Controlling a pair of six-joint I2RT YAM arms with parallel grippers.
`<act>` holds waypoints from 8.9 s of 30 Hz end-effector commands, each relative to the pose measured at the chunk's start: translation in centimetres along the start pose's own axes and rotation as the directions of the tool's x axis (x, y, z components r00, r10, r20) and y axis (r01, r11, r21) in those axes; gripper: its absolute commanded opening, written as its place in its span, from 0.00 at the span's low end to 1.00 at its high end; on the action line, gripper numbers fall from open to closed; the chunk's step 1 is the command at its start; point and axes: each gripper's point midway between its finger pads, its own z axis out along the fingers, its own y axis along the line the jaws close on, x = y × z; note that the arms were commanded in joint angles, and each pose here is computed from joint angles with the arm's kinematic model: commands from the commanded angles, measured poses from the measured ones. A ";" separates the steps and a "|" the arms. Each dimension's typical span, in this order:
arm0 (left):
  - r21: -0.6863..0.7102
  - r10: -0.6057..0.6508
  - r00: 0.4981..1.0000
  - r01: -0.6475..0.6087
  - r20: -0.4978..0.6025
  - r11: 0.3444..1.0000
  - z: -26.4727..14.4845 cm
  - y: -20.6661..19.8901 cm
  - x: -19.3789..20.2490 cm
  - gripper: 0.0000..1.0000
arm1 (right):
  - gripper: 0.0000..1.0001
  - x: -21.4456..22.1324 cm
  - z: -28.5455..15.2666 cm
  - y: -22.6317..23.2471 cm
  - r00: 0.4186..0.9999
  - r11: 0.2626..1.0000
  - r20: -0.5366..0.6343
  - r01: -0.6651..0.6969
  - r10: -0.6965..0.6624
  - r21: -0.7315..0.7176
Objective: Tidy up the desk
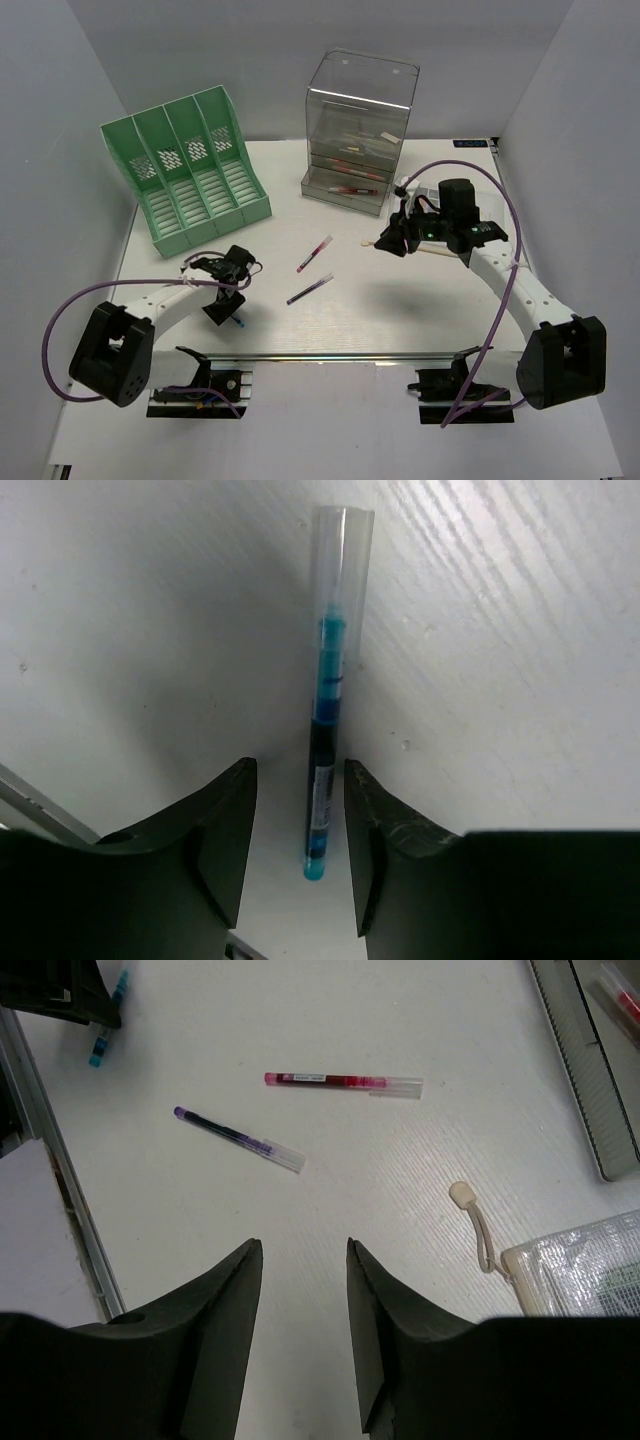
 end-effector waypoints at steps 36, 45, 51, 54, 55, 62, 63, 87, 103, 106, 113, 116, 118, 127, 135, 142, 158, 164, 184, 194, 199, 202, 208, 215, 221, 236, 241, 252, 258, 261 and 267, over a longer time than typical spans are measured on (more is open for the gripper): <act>0.783 0.360 0.912 -0.368 0.198 0.502 -16.4 -12.7 -3.2 0.00 | 0.44 -1.2 -1.9 -0.7 0.996 0.998 0.075 0.054 -0.055 0.013; 0.670 0.355 0.590 -0.724 0.725 -0.164 -24.1 -23.9 -4.9 0.00 | 0.44 -1.3 -2.5 -2.1 0.993 0.992 0.079 0.085 -0.093 0.096; 0.261 0.215 0.191 -0.893 0.958 -0.367 -24.7 -30.9 -7.9 0.00 | 0.44 -1.9 -3.7 -3.6 0.988 0.974 0.087 0.111 -0.130 0.197; 0.116 0.144 0.067 -0.924 0.987 -0.363 -24.2 -34.5 -9.6 0.00 | 0.44 -2.3 -4.4 -4.1 0.984 0.964 0.102 0.119 -0.147 0.240; 0.101 0.153 0.047 -0.925 0.987 -0.367 -22.5 -35.9 -9.5 0.00 | 0.44 -2.4 -4.4 -3.9 0.982 0.963 0.107 0.124 -0.153 0.238; -0.218 -0.039 -0.221 -0.890 0.974 -0.400 -20.5 -41.2 -9.1 0.00 | 0.44 -2.4 -5.3 -4.8 0.982 0.953 0.114 0.115 -0.152 0.282; -0.252 -0.054 -0.252 -0.885 0.966 -0.391 -20.3 -41.7 -9.4 0.00 | 0.44 -2.5 -5.4 -5.0 0.981 0.951 0.116 0.115 -0.154 0.287; -0.277 0.020 -0.287 -0.937 0.958 -0.213 -16.8 -46.6 -11.7 0.61 | 0.47 -1.0 -4.8 -4.5 0.982 0.966 0.098 0.139 -0.164 0.220; 0.596 0.173 0.572 -0.781 0.802 -0.187 -26.8 -24.7 -6.2 0.59 | 0.66 5.8 2.7 4.9 0.749 0.699 0.081 0.646 -0.657 -0.307; 0.571 0.197 0.555 -0.821 0.808 -0.027 -24.4 -20.1 -6.8 0.65 | 0.68 5.1 5.6 5.1 0.721 0.669 0.038 0.659 -0.692 -0.343; 0.398 0.020 0.450 -0.810 0.893 0.431 -22.4 -12.1 -13.7 0.89 | 0.62 6.0 12.5 5.2 0.691 0.636 -0.082 0.605 -0.718 -0.480; 0.405 -0.026 0.458 -0.757 0.888 0.513 -22.8 -10.7 -15.2 0.89 | 0.59 6.1 14.6 5.5 0.679 0.624 -0.111 0.581 -0.725 -0.522; 0.424 -0.051 0.461 -0.759 0.886 0.495 -23.4 -10.7 -15.0 0.89 | 0.58 6.7 15.7 5.9 0.672 0.614 -0.125 0.565 -0.730 -0.550; 0.442 -0.090 0.463 -0.747 0.882 0.497 -24.4 -10.1 -15.3 0.88 | 0.57 10.7 17.8 7.2 0.618 0.585 -0.199 0.519 -0.760 -0.623; 0.437 -0.102 0.451 -0.744 0.887 0.505 -24.6 -9.7 -15.5 0.88 | 0.49 11.9 18.7 6.9 0.593 0.598 -0.256 0.498 -0.763 -0.628; 0.433 -0.105 0.447 -0.738 0.888 0.518 -24.5 -9.4 -15.7 0.88 | 0.19 14.1 17.8 5.0 0.543 0.634 -0.357 0.499 -0.760 -0.591; 0.432 -0.116 0.434 -0.756 0.893 0.492 -24.9 -9.4 -15.3 0.84 | 0.00 -1.8 11.9 -3.2 0.712 0.798 -0.403 0.597 -0.575 -0.084; 0.412 -0.069 0.424 -0.812 0.903 0.413 -24.6 -10.8 -13.9 0.83 | 0.00 -5.1 11.2 -12.5 0.710 0.712 -0.504 0.662 -0.493 0.236; 0.384 0.038 0.390 -0.917 0.920 0.110 -24.0 -14.7 -8.8 0.81 | 0.16 -6.9 14.3 -22.9 0.749 0.645 -0.481 0.650 -0.455 0.401; 0.393 0.122 0.384 -0.917 0.915 -0.065 -22.0 -16.7 -4.9 0.75 | 0.36 -6.1 13.9 -22.1 0.782 0.693 -0.456 0.605 -0.425 0.392; 0.417 0.189 0.387 -0.895 0.902 -0.160 -19.9 -17.9 -2.3 0.65 | 0.06 -8.3 11.5 -15.0 0.917 0.894 -0.245 0.374 -0.316 0.246; 0.436 0.253 0.386 -0.881 0.887 -0.186 -18.1 -18.8 -0.7 0.54 | 0.00 -7.8 8.5 -4.2 0.989 0.977 -0.067 0.122 -0.135 -0.173; 0.504 0.501 0.405 -0.861 0.764 -0.073 -13.7 -21.3 1.5 0.38 | 0.37 -5.0 2.1 3.7 0.999 0.961 0.039 0.019 -0.009 -0.275; 0.455 0.631 0.387 -0.888 0.673 0.059 -10.7 -24.0 2.4 0.61 | 0.53 -2.0 -2.1 3.8 0.976 0.984 0.169 0.152 -0.134 -0.095; 0.361 0.677 0.335 -0.926 0.656 0.108 -10.1 -27.5 1.6 0.65 | 0.51 -2.3 -4.0 3.1 0.964 0.983 0.203 0.180 -0.170 -0.033; 0.283 0.804 0.231 -0.956 0.548 0.082 -5.7 -30.3 2.9 0.55 | 0.50 -2.8 -6.1 2.6 0.950 0.982 0.249 0.191 -0.187 0.008; 0.279 0.825 0.224 -0.957 0.519 0.084 -4.8 -29.5 2.8 0.40 | 0.49 -2.7 -6.4 2.3 0.950 0.982 0.252 0.187 -0.186 0.017; 0.328 0.844 0.211 -0.944 0.493 0.044 -4.1 -27.4 3.6 0.28 | 0.47 -2.7 -7.0 2.0 0.949 0.984 0.261 0.179 -0.179 0.025; 0.407 0.716 0.333 -0.911 0.614 0.075 -9.3 -29.9 2.4 0.02 | 0.46 -2.7 -7.2 1.8 0.948 0.984 0.265 0.175 -0.176 0.027; 0.492 0.599 0.482 -0.855 0.639 0.163 -13.4 -31.7 0.8 0.00 | 0.43 -2.7 -7.3 1.6 0.950 0.986 0.265 0.161 -0.164 0.035; 0.741 0.374 0.776 -0.614 0.507 0.270 -18.7 -34.6 -0.6 0.00 | 0.41 -2.8 -7.6 1.3 0.950 0.987 0.267 0.154 -0.163 0.054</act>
